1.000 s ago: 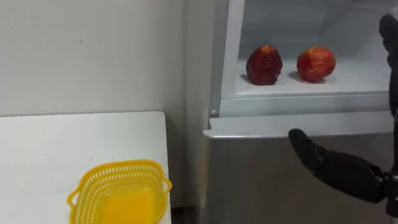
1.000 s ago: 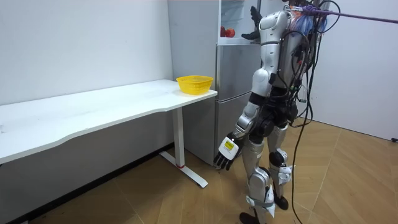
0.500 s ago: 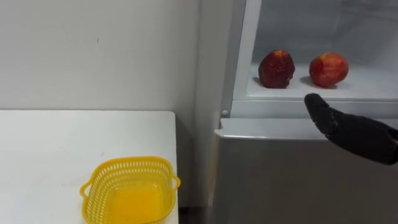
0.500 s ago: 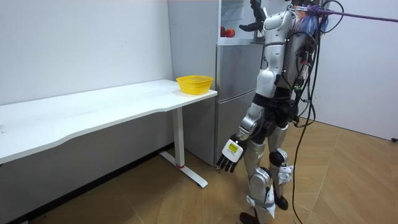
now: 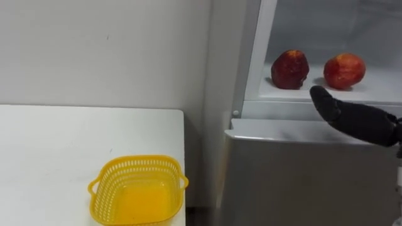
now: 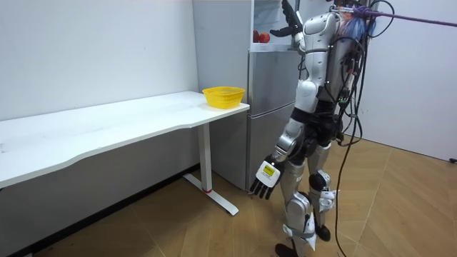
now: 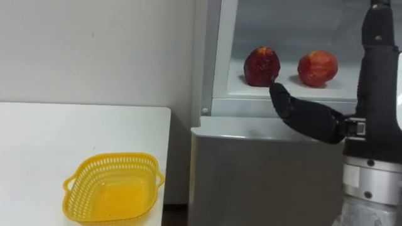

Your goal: Retrieve from the upper fridge

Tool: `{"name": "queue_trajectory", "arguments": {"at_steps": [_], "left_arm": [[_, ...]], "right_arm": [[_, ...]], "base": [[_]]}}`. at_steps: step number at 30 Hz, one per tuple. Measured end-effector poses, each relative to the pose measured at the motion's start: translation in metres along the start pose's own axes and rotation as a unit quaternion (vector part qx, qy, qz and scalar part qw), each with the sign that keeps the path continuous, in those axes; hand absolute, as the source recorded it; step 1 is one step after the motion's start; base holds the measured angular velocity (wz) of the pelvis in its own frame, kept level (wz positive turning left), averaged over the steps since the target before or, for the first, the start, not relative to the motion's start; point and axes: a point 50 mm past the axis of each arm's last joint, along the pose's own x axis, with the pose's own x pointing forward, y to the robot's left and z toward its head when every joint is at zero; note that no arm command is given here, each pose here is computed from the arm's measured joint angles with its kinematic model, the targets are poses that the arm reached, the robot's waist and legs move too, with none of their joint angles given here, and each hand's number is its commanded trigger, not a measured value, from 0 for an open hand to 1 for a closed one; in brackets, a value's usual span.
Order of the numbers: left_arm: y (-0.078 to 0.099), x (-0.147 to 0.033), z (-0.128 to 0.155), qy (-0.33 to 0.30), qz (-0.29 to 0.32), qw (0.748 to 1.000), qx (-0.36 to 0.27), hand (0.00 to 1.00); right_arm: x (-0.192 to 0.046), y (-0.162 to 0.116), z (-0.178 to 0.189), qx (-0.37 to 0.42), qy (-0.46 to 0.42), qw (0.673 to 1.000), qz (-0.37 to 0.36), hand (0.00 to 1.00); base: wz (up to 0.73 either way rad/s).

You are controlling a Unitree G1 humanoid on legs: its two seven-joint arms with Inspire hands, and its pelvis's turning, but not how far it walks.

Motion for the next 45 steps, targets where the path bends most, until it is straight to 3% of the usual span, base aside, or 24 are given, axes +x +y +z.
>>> {"name": "queue_trajectory", "arguments": {"at_steps": [12, 26, 45], "left_arm": [[0.003, 0.001, 0.004, 0.008, 0.005, 0.999, 0.041, 0.00], [0.004, 0.001, 0.002, 0.028, 0.005, 0.999, 0.040, 0.00], [0.012, 0.001, 0.009, 0.024, 0.007, 0.998, 0.050, 0.00]], "right_arm": [[0.021, 0.014, -0.019, -0.014, 0.049, 0.999, 0.009, 0.00], [0.035, 0.023, -0.037, -0.008, 0.103, 0.993, 0.052, 0.00], [0.041, 0.031, -0.059, -0.017, 0.150, 0.983, 0.109, 0.00]], "base": [[0.07], [0.05], [0.01]]}}
